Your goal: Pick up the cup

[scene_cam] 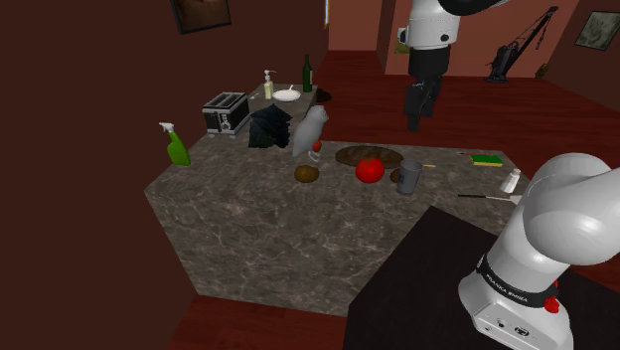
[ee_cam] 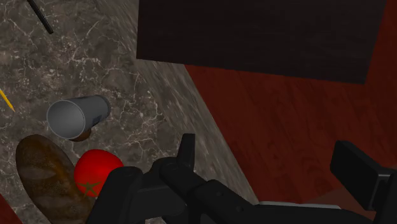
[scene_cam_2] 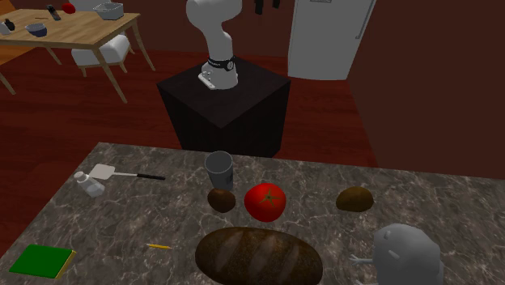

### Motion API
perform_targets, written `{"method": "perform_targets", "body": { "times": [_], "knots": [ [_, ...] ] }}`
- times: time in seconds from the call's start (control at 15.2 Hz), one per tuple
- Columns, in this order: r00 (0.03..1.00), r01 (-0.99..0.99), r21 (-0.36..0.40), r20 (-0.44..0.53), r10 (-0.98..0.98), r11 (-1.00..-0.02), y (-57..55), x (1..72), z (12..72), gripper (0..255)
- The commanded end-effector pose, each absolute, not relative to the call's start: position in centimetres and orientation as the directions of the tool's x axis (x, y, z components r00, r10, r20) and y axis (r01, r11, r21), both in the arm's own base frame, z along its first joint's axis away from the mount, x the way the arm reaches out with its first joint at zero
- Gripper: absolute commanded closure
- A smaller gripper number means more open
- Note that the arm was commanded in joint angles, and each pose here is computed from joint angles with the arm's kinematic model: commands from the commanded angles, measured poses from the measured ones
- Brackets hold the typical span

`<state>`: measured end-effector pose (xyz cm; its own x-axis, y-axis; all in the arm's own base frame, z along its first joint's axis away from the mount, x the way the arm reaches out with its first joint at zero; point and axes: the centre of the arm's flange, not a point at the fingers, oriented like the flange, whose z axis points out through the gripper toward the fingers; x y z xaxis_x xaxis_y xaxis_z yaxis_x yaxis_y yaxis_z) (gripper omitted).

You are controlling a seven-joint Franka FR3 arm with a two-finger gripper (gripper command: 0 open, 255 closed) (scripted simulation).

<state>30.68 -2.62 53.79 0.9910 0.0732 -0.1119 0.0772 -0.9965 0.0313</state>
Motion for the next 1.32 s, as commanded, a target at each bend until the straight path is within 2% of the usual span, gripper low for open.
{"method": "perform_targets", "body": {
  "times": [0.0,1.25],
  "knots": [
    [0.991,0.077,0.031,-0.112,0.073,-0.997,-2.6,30.7,53.8,0],
    [0.993,0.054,0.048,-0.111,0.049,-0.997,-19.1,36.3,36.0,0]
  ]
}}
